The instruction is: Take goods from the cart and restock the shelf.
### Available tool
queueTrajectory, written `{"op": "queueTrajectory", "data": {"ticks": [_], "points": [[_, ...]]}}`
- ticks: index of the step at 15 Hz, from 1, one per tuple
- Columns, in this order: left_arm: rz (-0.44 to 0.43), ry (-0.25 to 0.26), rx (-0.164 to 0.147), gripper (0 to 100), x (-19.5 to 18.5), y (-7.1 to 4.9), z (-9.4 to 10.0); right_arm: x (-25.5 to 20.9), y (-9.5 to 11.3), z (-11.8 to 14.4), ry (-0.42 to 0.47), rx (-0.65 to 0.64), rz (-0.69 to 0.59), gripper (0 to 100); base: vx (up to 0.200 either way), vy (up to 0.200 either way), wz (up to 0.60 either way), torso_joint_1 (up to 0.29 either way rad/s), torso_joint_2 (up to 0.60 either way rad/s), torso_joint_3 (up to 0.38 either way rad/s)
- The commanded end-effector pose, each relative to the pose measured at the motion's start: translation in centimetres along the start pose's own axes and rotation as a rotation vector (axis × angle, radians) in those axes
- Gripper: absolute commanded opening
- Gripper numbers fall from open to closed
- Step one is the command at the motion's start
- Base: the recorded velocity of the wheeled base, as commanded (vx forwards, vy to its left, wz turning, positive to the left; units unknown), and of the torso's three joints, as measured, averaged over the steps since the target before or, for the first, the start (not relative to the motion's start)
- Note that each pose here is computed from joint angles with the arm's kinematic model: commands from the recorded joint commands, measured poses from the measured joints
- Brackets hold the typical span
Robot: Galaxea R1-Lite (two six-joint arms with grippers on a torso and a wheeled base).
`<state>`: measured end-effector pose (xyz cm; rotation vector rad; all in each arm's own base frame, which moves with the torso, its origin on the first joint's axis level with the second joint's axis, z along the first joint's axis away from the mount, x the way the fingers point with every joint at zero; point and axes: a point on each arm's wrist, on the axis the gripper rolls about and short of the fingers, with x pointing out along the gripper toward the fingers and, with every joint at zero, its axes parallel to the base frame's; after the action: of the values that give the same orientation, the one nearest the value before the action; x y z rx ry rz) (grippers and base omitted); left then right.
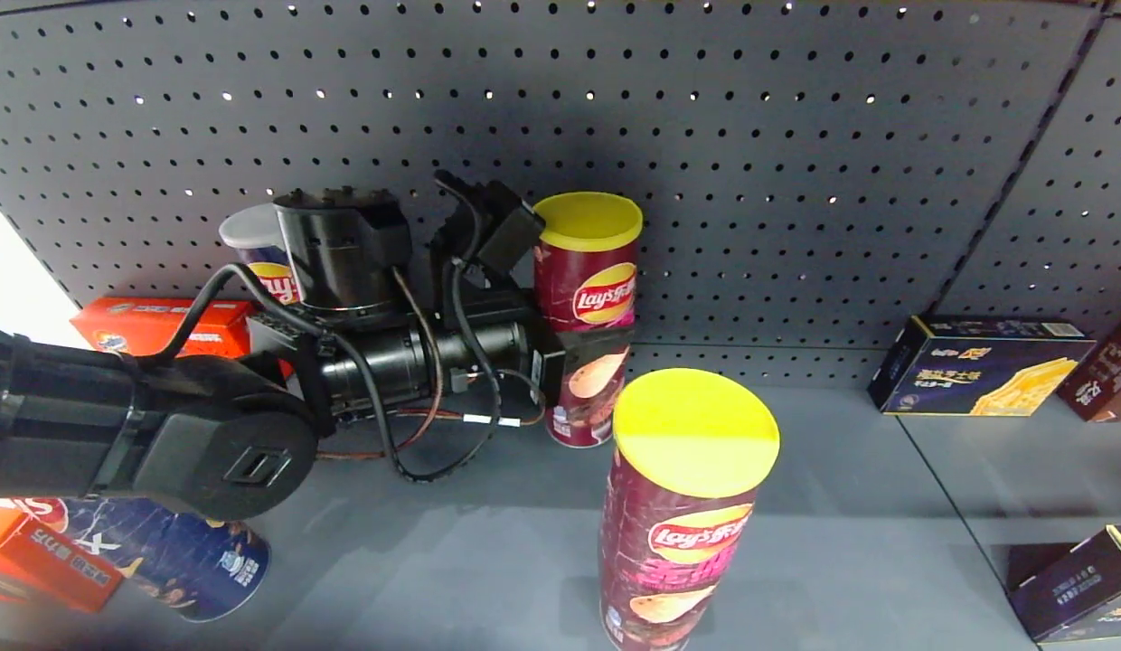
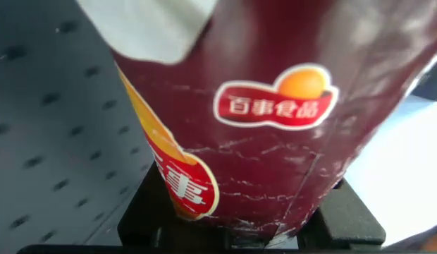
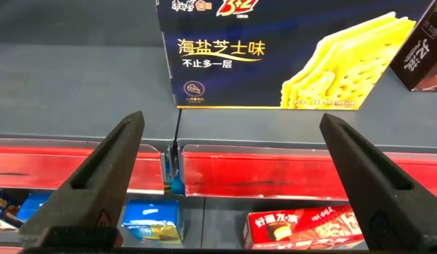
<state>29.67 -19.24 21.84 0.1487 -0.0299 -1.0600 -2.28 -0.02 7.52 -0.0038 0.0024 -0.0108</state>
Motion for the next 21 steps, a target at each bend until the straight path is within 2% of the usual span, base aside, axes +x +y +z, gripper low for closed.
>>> {"op": "queueTrajectory", "data": {"ticks": [1,3,7,17,18,21], "points": [[-0.024,0.001,-0.023,0,0.5,-0.7,-0.1,0.0,0.0,0.0,0.001,-0.001,0.0,100,0.0,0.0,0.0,0.0,0.0,0.0],[-0.04,-0.005,-0.033,0,0.7,-1.2,0.1,0.0,0.0,0.0,0.001,-0.001,0.0,100,0.0,0.0,0.0,0.0,0.0,0.0],[-0.042,0.001,-0.036,0,0.9,-1.2,-0.3,0.0,0.0,0.0,0.001,-0.001,0.0,100,0.0,0.0,0.0,0.0,0.0,0.0],[-0.036,0.018,-0.035,0,3.0,0.0,-2.9,0.0,0.0,0.0,0.001,-0.001,0.0,100,0.0,0.0,0.0,0.0,0.0,0.0],[-0.024,0.002,-0.026,0,3.3,0.6,-3.1,0.0,0.0,0.0,0.001,-0.001,0.0,100,0.0,0.0,0.0,0.0,0.0,0.0],[-0.019,-0.01,-0.019,0,3.6,0.8,-3.6,0.0,0.0,0.0,0.001,-0.001,0.0,100,0.0,0.0,0.0,0.0,0.0,0.0]]}}
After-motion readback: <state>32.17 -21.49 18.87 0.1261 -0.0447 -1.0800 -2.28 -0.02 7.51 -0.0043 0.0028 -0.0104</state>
